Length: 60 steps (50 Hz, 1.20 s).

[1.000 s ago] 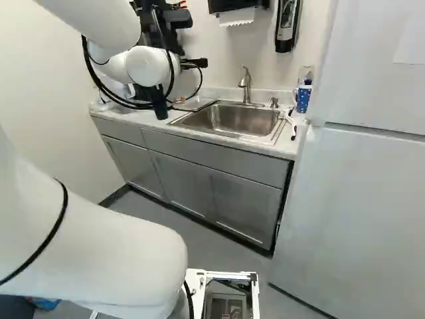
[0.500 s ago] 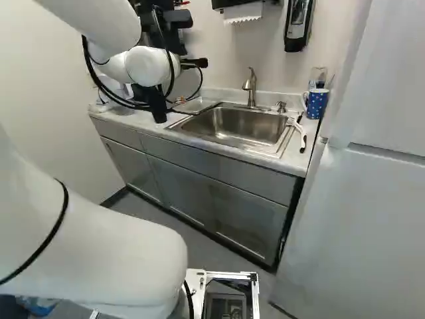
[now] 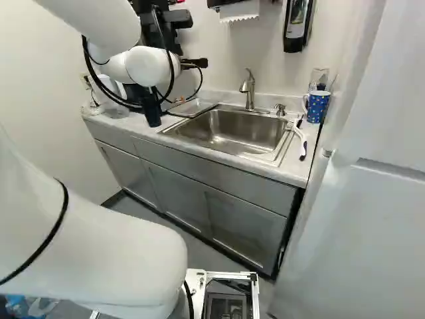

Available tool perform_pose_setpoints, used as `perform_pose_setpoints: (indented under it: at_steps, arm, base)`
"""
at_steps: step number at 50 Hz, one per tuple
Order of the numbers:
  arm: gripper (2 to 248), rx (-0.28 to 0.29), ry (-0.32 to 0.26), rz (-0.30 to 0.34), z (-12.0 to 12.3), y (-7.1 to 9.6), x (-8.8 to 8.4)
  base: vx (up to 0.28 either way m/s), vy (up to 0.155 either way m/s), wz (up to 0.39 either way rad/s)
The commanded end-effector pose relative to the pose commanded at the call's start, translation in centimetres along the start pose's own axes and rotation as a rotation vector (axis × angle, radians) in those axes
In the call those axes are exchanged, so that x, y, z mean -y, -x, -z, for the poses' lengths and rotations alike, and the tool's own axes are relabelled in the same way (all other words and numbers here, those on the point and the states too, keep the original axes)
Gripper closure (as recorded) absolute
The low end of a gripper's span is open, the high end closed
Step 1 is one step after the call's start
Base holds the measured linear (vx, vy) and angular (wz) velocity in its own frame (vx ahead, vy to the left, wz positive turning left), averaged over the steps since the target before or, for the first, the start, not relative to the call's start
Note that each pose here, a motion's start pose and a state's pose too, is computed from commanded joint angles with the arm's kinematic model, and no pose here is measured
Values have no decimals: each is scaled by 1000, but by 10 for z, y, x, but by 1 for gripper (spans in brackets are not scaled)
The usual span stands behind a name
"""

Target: Rinse the cup and place it in the tray

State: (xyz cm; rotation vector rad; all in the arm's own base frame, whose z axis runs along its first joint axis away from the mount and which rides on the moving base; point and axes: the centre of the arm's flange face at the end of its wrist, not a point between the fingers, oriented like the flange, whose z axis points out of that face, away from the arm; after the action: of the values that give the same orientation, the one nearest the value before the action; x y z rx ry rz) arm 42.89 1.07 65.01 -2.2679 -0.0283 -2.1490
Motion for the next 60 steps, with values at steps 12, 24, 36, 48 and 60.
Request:
perform_pose_setpoints:
  at_steps: [12,24,36,48,60]
  arm:
    - [3,2,0,0,-6,-1,0]
    - [3,8,7,0,-24,-3,-3]
    - [3,14,17,-1,-48,-6,-8]
    - [3,24,33,-8,-72,-7,-15]
    - [3,40,57,-22,-95,-7,-26]
  base:
    - [-4,2,2]
    - [-4,0,0]
    - [0,0,0]
    - [0,0,0]
    - [0,0,0]
